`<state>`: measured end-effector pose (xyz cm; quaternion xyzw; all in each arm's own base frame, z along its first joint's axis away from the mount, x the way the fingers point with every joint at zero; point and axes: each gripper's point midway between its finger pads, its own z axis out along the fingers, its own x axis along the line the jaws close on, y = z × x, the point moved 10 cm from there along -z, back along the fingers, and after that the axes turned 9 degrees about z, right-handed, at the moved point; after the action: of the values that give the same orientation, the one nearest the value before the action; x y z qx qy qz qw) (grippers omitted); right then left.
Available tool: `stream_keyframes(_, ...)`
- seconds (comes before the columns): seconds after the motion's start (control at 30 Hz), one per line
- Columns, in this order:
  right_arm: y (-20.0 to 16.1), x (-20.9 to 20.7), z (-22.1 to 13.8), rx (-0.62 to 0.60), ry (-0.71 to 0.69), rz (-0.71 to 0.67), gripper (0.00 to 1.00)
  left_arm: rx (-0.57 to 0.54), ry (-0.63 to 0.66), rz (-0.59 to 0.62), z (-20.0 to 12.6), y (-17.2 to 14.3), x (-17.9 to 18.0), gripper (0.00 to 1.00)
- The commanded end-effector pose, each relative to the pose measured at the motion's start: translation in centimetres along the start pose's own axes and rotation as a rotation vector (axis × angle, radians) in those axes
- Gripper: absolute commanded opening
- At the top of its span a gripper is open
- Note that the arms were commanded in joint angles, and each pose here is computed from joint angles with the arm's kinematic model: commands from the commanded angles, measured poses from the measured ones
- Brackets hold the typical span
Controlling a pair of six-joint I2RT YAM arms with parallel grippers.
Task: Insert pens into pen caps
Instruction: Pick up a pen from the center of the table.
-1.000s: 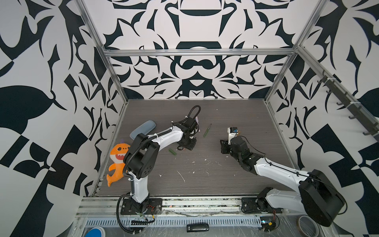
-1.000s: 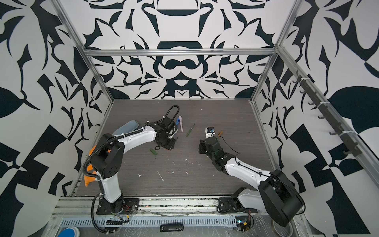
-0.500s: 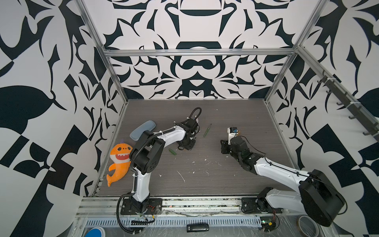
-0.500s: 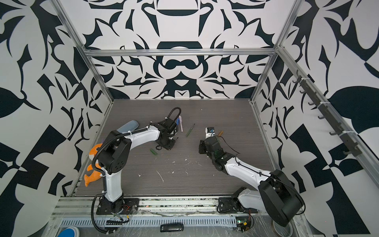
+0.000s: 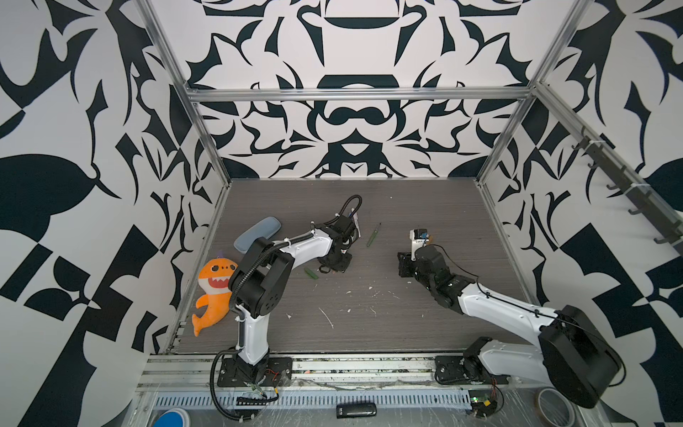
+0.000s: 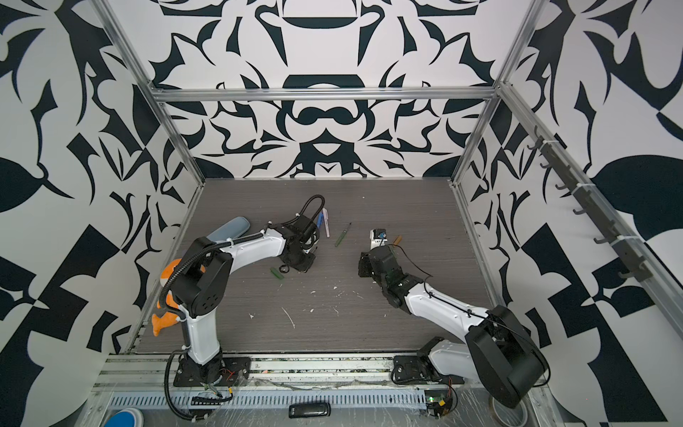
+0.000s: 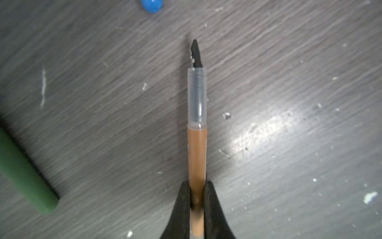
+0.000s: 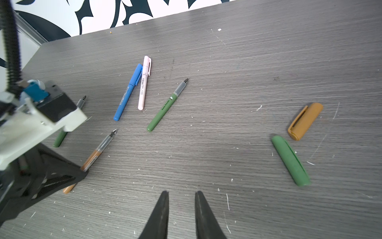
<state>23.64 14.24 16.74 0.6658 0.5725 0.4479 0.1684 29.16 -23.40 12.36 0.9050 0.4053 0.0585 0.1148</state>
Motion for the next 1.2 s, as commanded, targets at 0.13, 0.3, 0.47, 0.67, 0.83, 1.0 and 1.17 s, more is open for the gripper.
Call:
stream_keyframes(0.13, 1.3, 1.5, -0.4, -0.011, 0.089, 0.011, 0.28, -0.309, -0.089, 0.054, -3.2, -0.4, -3.2, 0.00)
stream_keyframes(0.3, 1.5, 2.7, -1.1, 0.018, 0.252, 0.018, 0.41, -0.534, -0.195, 0.063, -4.9, -0.7, -4.5, 0.00)
stream_keyframes(0.47, 1.5, 3.2, -1.6, 0.032, 0.352, 0.038, 0.54, -0.716, -0.287, 0.052, -6.4, -1.0, -5.0, 0.00)
stream_keyframes(0.67, 1.3, 3.8, -1.4, 0.084, 0.503, 0.100, 0.57, -0.772, -0.387, 0.056, -6.9, -0.7, -5.6, 0.00)
stream_keyframes(0.83, 1.3, 3.9, -1.1, 0.108, 0.534, 0.127, 0.58, -0.789, -0.427, 0.048, -7.0, -0.5, -5.8, 0.00)
stream_keyframes(1.0, 1.3, 3.9, -0.8, 0.127, 0.567, 0.159, 0.51, -0.796, -0.469, 0.074, -7.4, -0.4, -6.3, 0.00)
stream_keyframes(1.17, 1.3, 3.8, -0.5, 0.137, 0.579, 0.174, 0.39, -0.793, -0.501, 0.088, -7.3, -0.3, -6.9, 0.00)
